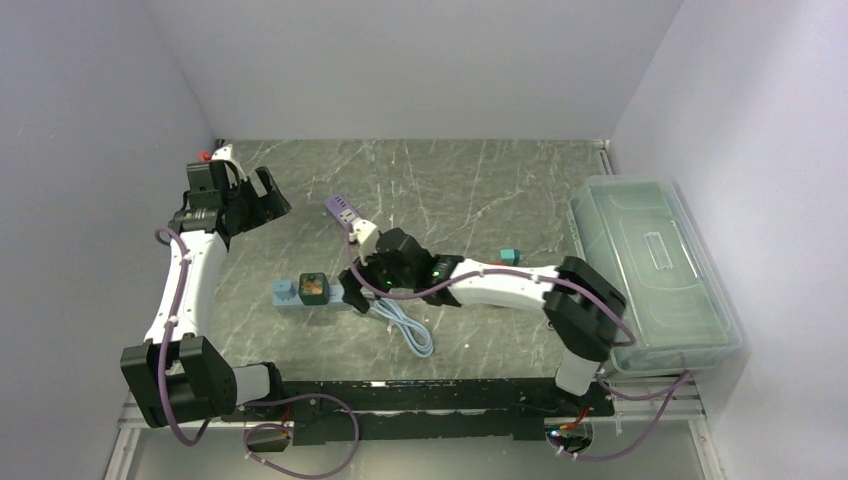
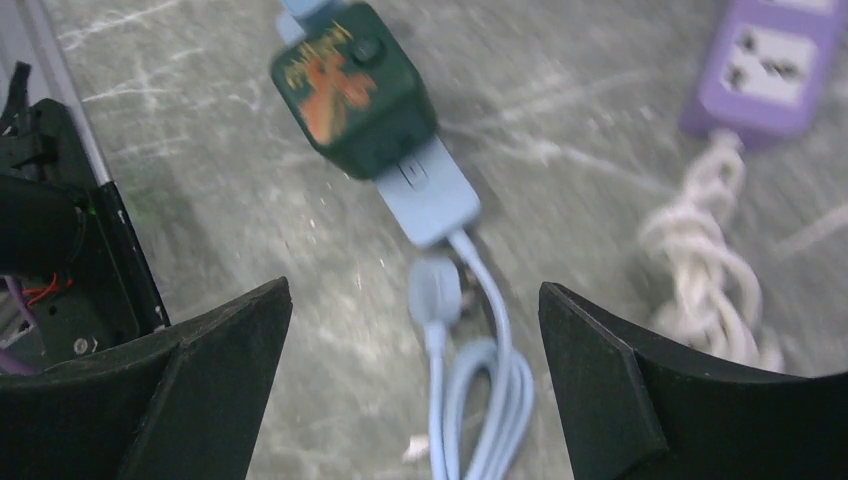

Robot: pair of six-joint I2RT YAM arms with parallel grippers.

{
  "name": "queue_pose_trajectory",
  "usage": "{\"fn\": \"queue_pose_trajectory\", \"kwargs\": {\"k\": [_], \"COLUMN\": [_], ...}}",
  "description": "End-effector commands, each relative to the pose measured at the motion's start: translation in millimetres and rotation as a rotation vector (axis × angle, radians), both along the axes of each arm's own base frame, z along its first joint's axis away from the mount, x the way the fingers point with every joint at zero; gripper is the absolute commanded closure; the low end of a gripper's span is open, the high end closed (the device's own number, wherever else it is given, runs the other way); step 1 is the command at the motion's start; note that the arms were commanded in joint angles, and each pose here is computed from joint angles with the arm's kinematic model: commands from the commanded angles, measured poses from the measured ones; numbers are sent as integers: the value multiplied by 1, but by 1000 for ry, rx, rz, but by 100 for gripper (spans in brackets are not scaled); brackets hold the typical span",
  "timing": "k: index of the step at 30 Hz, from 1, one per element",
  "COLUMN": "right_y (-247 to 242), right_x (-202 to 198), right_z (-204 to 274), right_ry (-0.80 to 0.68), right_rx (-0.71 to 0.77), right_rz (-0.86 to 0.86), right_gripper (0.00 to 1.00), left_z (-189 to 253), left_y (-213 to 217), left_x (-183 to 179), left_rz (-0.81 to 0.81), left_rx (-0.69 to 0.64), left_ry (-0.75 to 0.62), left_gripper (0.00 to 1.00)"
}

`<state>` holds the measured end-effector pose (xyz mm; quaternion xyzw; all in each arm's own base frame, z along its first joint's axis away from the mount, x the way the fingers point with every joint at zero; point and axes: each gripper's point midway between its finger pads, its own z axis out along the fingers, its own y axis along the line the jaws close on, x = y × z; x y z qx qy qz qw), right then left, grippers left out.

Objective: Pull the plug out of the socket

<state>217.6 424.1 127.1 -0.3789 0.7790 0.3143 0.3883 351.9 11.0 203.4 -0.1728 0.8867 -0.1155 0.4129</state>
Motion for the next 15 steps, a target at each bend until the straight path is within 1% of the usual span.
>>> {"fn": "queue_pose_trajectory", "kwargs": {"k": [1, 3, 8, 15], "right_y": [58, 72, 98, 124], "right_x": [-2, -1, 5, 14], "right_z": [30, 28, 17, -6], "right_ry": [-124, -143, -176, -176], "right_rx": [127, 157, 161, 130], "right_rz": [262, 300, 380, 423], "right_gripper": [3, 3, 3, 3], "left_z": [9, 11, 11, 10], "left_y": [6, 6, 2, -3], "left_x": [3, 3, 3, 5], "left_rz": [30, 30, 16, -4], "left_rx": [2, -1, -22, -48], "left_ry": [-35, -43, -45, -43], "left_gripper": [0, 0, 0, 0]}}
